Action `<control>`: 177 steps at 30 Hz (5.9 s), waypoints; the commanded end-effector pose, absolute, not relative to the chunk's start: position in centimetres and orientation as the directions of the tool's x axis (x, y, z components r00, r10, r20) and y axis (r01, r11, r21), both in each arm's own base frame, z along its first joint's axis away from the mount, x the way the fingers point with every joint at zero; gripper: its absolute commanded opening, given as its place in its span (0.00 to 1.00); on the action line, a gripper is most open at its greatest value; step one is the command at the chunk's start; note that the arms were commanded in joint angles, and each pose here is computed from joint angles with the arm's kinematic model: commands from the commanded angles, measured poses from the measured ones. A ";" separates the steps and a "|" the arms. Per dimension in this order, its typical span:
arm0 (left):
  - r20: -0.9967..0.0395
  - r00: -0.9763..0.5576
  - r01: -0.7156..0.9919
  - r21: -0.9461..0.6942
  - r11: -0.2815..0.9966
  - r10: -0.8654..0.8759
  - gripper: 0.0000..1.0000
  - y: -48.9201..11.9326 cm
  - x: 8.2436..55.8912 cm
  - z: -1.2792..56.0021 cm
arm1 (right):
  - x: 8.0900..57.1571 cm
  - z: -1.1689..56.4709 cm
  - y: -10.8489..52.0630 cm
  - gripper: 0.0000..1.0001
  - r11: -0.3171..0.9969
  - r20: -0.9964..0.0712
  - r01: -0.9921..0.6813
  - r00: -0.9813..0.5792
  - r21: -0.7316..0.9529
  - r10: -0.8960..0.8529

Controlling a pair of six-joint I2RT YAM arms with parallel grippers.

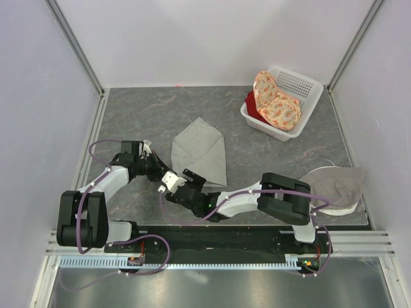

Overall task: Fold the napkin, place the utensils inside, and roll it up
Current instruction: Roll the napkin with the utensil

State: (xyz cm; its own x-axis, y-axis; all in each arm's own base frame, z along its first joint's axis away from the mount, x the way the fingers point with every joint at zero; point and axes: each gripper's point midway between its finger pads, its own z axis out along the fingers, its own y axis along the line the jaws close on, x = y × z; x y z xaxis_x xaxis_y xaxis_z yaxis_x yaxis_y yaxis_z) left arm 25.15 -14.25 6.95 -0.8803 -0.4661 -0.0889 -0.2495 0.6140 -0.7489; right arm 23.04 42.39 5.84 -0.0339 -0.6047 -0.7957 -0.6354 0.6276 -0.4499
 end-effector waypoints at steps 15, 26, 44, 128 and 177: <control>-0.147 -0.871 -0.197 -0.771 0.606 -0.469 0.02 -12.6 26.5 8.5 | 25.4 2.3 36.1 0.49 0.677 -0.734 -0.476 -0.091 -0.562 -0.673; -0.199 -0.845 -0.216 -0.721 0.658 -0.495 0.72 -11.3 26.9 7.6 | 24.7 1.6 37.6 0.01 0.513 -0.619 -0.626 -0.060 -0.588 -0.783; -0.502 -0.549 -0.223 -0.682 0.696 -0.668 0.82 -7.0 25.8 6.7 | 21.1 2.6 38.0 0.00 0.433 -0.462 -0.901 -0.398 0.033 -0.793; -0.239 -0.847 -0.174 -0.719 0.673 -0.475 0.02 -13.5 25.1 5.2 | 22.7 3.1 34.3 0.72 0.250 -0.557 -0.810 0.111 -0.530 -0.823; -0.424 -0.798 -0.154 -0.542 0.826 -0.428 0.81 -12.2 20.0 5.7 | 19.9 1.4 35.0 0.00 0.362 -0.190 -0.507 -0.748 0.783 -0.636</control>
State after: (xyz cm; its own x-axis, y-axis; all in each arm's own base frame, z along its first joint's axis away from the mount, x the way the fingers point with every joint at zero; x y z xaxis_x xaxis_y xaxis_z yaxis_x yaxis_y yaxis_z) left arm 21.23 -12.18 6.45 -0.7770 -0.4164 -0.4720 -0.0991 0.8215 -0.5615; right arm 19.46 34.73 1.78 -0.7284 -0.6515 -0.2122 -0.5485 0.3689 0.7503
